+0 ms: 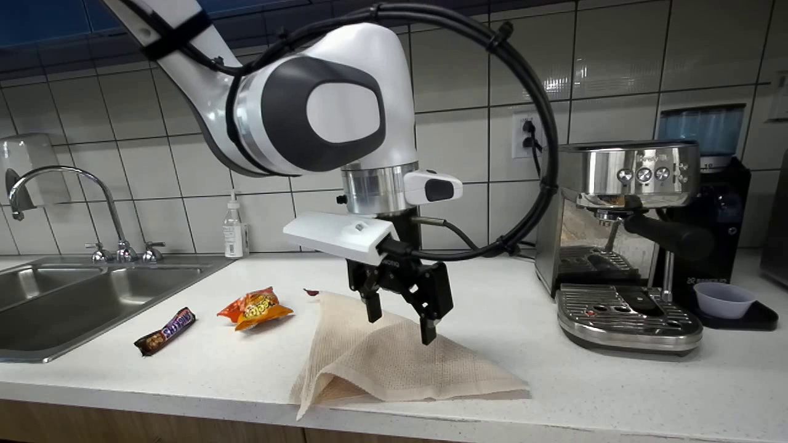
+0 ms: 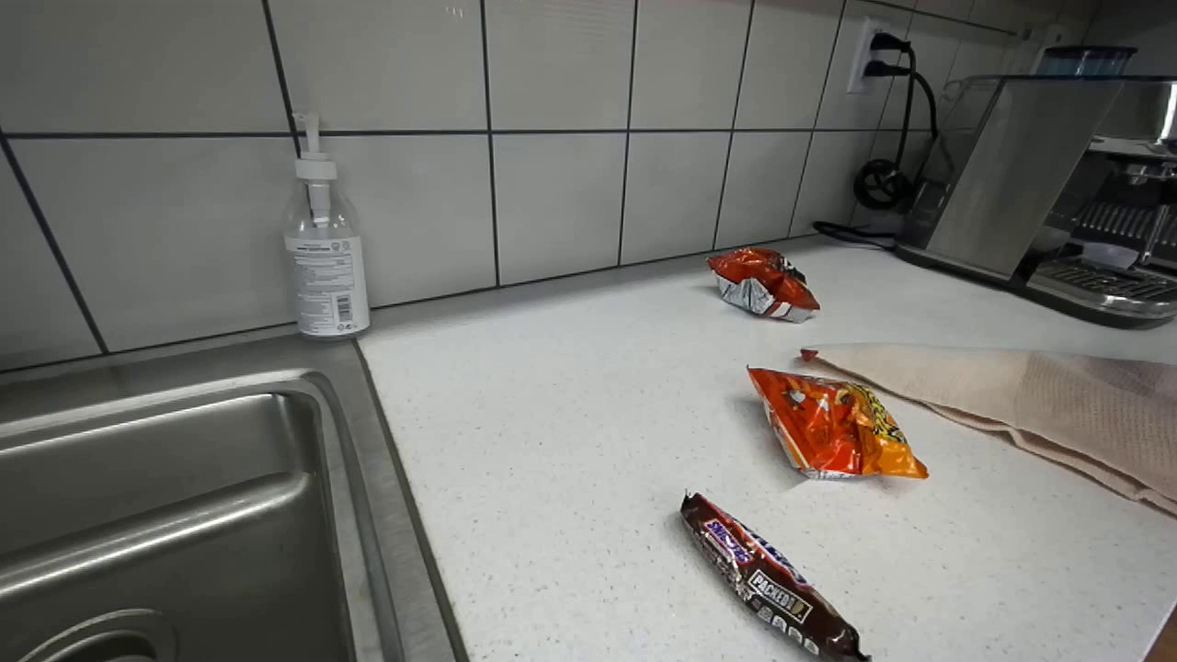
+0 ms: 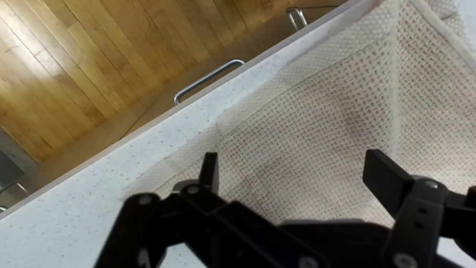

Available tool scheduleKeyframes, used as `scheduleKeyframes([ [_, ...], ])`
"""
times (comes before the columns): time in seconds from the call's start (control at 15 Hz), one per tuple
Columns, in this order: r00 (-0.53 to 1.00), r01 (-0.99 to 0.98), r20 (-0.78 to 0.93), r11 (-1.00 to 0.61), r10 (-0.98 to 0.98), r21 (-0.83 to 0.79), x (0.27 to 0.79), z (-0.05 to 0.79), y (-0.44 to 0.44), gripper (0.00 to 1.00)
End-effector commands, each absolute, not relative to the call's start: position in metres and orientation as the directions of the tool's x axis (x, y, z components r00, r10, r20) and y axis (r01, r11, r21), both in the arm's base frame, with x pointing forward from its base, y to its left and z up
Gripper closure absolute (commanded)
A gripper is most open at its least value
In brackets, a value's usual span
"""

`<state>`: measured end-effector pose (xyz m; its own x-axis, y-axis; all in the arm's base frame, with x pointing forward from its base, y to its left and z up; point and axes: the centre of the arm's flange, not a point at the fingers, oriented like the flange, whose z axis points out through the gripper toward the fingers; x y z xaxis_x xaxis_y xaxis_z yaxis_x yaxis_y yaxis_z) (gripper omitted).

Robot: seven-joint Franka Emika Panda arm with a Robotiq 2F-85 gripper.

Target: Fold the cloth

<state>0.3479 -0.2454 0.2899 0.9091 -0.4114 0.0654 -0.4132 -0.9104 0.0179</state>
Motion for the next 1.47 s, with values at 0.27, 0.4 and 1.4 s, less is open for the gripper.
scheduleKeyframes([
  [0.27,0.855,-0.519,0.048,-0.85,-0.517,0.09,0.376,0.278,-0.292,0.0],
  [0.4,0.854,-0.52,0.052,-0.848,-0.517,0.102,0.381,0.275,-0.301,0.0],
  [1.4,0.839,-0.544,0.044,-0.833,-0.542,0.105,0.381,0.265,-0.313,0.0],
])
